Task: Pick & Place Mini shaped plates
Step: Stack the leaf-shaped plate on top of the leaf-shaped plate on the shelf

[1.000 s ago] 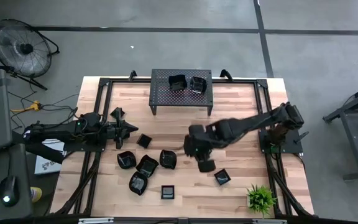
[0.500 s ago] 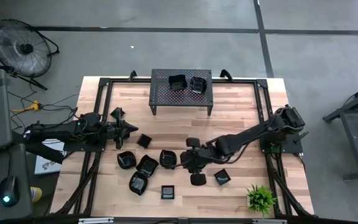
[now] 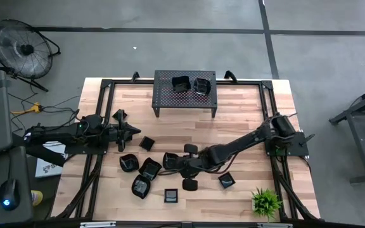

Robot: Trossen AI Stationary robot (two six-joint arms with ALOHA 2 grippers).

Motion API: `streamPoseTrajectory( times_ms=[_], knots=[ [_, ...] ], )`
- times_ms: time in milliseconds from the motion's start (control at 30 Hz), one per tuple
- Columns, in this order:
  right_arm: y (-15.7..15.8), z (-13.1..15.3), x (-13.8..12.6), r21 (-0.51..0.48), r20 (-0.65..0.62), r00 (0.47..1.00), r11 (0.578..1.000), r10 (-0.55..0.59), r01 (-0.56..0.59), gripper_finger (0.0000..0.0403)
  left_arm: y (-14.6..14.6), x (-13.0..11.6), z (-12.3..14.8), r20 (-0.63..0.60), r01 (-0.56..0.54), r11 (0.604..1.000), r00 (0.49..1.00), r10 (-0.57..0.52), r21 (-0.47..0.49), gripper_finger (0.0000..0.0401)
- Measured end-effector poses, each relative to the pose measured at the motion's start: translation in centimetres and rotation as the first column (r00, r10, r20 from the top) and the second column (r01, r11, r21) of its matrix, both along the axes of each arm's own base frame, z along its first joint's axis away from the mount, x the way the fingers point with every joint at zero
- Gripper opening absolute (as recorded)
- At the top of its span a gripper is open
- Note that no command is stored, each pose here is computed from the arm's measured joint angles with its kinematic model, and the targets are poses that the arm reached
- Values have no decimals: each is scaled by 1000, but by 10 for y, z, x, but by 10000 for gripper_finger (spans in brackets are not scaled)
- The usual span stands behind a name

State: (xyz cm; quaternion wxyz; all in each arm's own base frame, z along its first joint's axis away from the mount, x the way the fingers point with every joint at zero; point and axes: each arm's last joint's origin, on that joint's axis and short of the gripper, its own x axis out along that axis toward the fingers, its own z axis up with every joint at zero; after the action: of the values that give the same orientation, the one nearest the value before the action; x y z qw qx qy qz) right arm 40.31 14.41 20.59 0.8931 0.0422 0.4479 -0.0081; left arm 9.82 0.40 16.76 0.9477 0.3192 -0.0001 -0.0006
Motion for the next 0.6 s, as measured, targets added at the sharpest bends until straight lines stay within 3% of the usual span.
streamPoseTrajectory(
  times_ms=[600],
  knots=[
    [18, -37, 33, -8, -13, 1000, 1000, 7, -7, 114, 0, 0, 0, 0, 0, 1000, 1000, 0, 0, 3]
  ],
)
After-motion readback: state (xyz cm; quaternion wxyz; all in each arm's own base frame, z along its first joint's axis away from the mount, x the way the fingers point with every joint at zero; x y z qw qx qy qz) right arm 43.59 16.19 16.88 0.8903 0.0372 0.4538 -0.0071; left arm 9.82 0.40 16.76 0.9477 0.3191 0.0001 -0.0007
